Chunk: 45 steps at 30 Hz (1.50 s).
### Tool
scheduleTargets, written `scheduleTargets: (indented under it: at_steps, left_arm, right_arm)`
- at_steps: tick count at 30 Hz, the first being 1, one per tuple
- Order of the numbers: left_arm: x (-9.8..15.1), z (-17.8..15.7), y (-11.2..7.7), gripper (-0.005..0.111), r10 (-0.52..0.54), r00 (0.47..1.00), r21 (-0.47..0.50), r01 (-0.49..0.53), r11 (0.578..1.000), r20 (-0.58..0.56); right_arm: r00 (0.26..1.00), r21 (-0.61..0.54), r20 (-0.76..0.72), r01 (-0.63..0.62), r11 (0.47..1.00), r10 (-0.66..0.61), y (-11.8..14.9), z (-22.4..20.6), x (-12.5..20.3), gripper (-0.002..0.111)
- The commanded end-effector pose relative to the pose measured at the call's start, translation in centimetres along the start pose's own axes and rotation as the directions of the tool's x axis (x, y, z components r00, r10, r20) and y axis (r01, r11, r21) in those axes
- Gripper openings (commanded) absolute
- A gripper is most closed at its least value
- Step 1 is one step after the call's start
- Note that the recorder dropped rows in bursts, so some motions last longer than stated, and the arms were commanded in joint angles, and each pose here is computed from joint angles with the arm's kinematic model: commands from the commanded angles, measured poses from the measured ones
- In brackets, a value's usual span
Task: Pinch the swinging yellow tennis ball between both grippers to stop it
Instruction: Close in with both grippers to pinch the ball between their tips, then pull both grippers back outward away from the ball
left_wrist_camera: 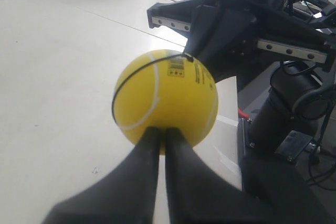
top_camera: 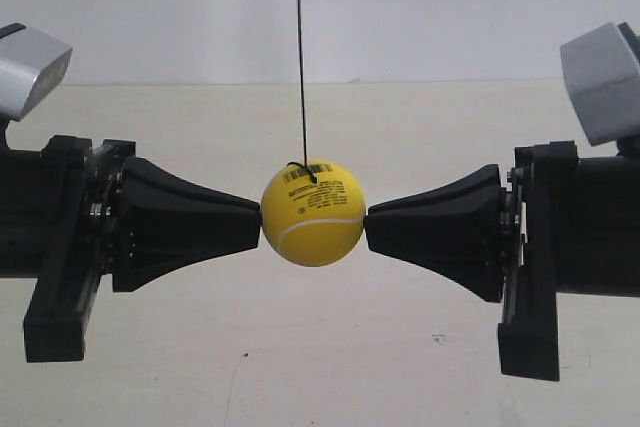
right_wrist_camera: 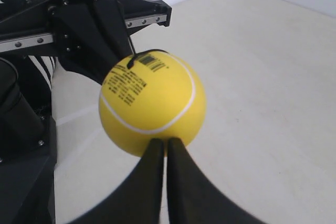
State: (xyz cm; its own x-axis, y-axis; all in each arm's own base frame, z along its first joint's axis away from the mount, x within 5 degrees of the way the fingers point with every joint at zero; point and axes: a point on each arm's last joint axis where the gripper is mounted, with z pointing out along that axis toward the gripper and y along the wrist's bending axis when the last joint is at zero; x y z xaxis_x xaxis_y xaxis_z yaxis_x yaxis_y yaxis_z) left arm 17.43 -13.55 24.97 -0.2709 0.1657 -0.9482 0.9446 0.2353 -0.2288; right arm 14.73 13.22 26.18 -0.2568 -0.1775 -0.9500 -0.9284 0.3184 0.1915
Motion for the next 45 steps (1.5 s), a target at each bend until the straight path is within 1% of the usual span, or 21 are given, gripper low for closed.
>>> scheduleTargets:
  at_steps: [1,9,11,13,15,18,19,20,21,23,25,27,29,34,41,45]
  left_arm:
    - [-0.1,0.1,-0.1,0.005,0.008,1.000,0.011,-0.008,1.000,0.003]
    - [-0.1,0.1,-0.1,0.005,-0.001,1.000,0.011,0.001,1.000,0.002]
    - [-0.1,0.1,-0.1,0.005,0.000,1.000,0.008,0.000,1.000,0.001]
    - [0.0,0.1,0.1,0.005,0.001,1.000,-0.015,-0.001,1.000,-0.011]
    - [0.2,0.0,0.6,0.005,-0.014,0.999,-0.063,0.012,0.998,-0.035]
    - [0.7,-0.1,1.5,0.005,-0.065,0.995,-0.168,0.051,0.985,-0.079]
    - [0.9,-0.2,1.8,0.005,-0.095,0.991,-0.207,0.074,0.975,-0.092]
    - [1.2,-0.3,2.3,0.005,-0.130,0.985,-0.268,0.096,0.959,-0.112]
    - [1.4,-0.5,2.6,0.005,-0.160,0.980,-0.308,0.116,0.944,-0.120]
    - [1.7,-0.8,3.2,0.005,-0.206,0.970,-0.388,0.140,0.911,-0.133]
    - [1.9,-0.9,3.5,0.005,-0.226,0.964,-0.422,0.148,0.894,-0.140]
    - [2.0,-1.0,3.5,0.005,-0.230,0.961,-0.426,0.146,0.893,-0.153]
    - [2.0,-1.0,3.5,0.005,-0.242,0.959,-0.428,0.159,0.890,-0.147]
    - [2.0,-0.9,3.3,0.005,-0.242,0.959,-0.411,0.164,0.897,-0.146]
    - [1.9,-1.0,3.3,0.005,-0.237,0.961,-0.415,0.158,0.896,-0.146]
    - [1.4,-1.3,3.0,0.005,-0.209,0.968,-0.428,0.133,0.894,-0.137]
  right_arm:
    - [1.000,-0.018,0.013,0.005,1.000,-0.005,0.2,0.0,-0.1,0.000]
    - [1.000,-0.013,0.012,0.004,1.000,-0.004,0.1,0.0,-0.1,0.000]
    - [1.000,0.003,0.008,0.004,1.000,-0.004,0.0,0.0,-0.1,0.000]
    - [1.000,0.042,-0.003,0.003,0.999,-0.003,-0.4,0.0,0.0,0.000]
    - [1.000,0.089,-0.015,0.002,0.996,-0.001,-0.8,0.0,0.1,0.000]
    - [1.000,0.151,-0.030,-0.003,0.988,0.008,-1.4,-0.1,0.3,0.000]
    - [0.999,0.178,-0.038,-0.002,0.984,0.009,-1.6,-0.2,0.3,0.000]
    - [0.999,0.210,-0.047,-0.004,0.978,0.014,-1.9,-0.2,0.4,0.000]
    - [0.998,0.249,-0.056,-0.009,0.968,0.024,-2.2,-0.3,0.5,0.000]
    - [0.996,0.339,-0.067,-0.039,0.940,0.066,-3.0,-0.6,0.8,0.000]
    - [0.992,0.411,-0.070,-0.067,0.909,0.104,-3.6,-0.8,0.9,0.000]
    - [0.989,0.458,-0.068,-0.085,0.885,0.130,-4.0,-1.0,1.1,0.000]
    - [0.988,0.467,-0.067,-0.089,0.880,0.135,-4.1,-1.1,1.1,0.000]
    - [0.989,0.407,-0.056,-0.101,0.908,0.135,-3.6,-0.8,0.9,0.000]
    - [0.990,0.400,-0.066,-0.090,0.912,0.127,-3.5,-0.8,1.0,0.000]
    - [0.990,0.400,-0.065,-0.089,0.912,0.125,-3.5,-0.8,1.0,0.000]
